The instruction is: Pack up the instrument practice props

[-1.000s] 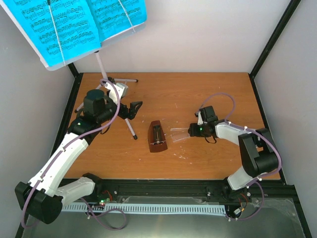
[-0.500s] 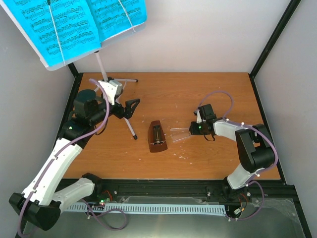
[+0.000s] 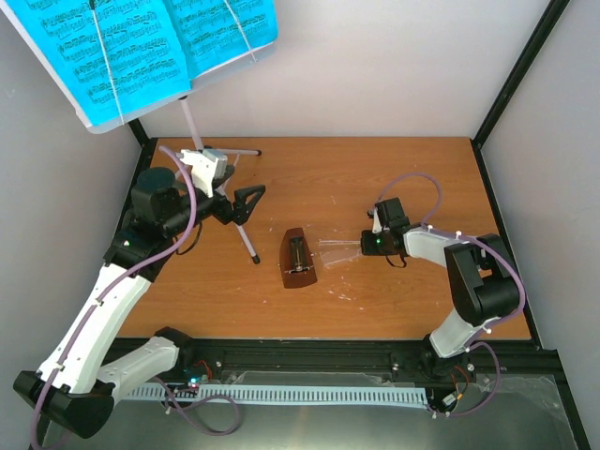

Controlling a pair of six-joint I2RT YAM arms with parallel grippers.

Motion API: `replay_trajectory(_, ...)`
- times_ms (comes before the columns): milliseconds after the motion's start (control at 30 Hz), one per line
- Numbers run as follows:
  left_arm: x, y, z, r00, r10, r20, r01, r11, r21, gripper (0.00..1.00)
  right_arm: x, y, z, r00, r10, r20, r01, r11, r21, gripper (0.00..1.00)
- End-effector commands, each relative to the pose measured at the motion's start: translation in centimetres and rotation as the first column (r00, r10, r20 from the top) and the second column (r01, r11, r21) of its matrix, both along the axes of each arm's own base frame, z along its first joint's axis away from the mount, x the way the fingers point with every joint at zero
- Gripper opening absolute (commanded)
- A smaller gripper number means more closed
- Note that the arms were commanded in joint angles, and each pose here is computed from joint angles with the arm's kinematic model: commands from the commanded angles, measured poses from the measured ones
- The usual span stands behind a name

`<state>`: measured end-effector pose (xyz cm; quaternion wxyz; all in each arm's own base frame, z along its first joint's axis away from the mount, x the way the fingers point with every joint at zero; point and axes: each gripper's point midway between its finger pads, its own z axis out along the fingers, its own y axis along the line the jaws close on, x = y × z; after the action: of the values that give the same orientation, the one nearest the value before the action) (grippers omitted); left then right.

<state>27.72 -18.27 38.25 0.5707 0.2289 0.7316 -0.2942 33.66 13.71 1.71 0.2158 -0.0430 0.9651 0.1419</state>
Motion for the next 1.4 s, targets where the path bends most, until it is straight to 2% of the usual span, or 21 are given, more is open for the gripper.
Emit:
replay_trajectory(0, -0.4, -0.2, 0.7, 1.0, -0.021, -0.009, 0.021, 1.0, -0.021, 1.0, -0.8, -0.9, -0.8, 0.999, -0.033, -0.02, 0.033, 0.999, -0.016, 0.11)
replay_trajectory(200, -0.4, -1.0, 0.0, 0.998, -0.069, -0.011, 0.069, 0.998, -0.004, 0.99, -1.3, -1.3, 0.6, 0.998, -0.067, 0.011, 0.067, 0.998, -0.003, 0.06)
replay_trajectory(400, -1.0, -2.6, -0.4, 0.983, -0.186, -0.008, 0.186, 0.982, -0.015, 0.98, -2.1, -2.6, 3.6, 0.989, -0.125, 0.084, 0.125, 0.992, 0.0, 0.03)
replay_trajectory(700, -2.4, -5.9, -2.4, 0.927, -0.376, 0.004, 0.376, 0.927, 0.008, 0.84, -3.2, -4.0, 10.3, 0.956, -0.192, 0.22, 0.181, 0.981, 0.071, 0.03)
replay_trajectory(800, -3.5, -8.4, -2.6, 0.902, -0.431, 0.012, 0.43, 0.902, 0.04, 0.81, -3.7, -3.9, 12.8, 0.946, -0.196, 0.26, 0.173, 0.979, 0.109, 0.03)
replay_trajectory(967, -5.2, -11.4, -3.8, 0.853, -0.521, -0.014, 0.521, 0.853, 0.031, 0.79, -4.9, -3.3, 16.0, 0.939, -0.187, 0.289, 0.138, 0.974, 0.182, 0.03)
replay_trajectory(1267, -6.6, -15.0, -9.7, 0.831, -0.542, -0.124, 0.556, 0.812, 0.177, 0.7, -6.6, -1.7, 21.4, 0.93, -0.144, 0.339, 0.041, 0.956, 0.291, 0.03)
replay_trajectory(1367, -7.0, -15.8, -10.6, 0.824, -0.552, -0.131, 0.567, 0.798, 0.203, 0.7, -6.9, -1.2, 22.3, 0.93, -0.126, 0.345, 0.01, 0.947, 0.32, 0.03)
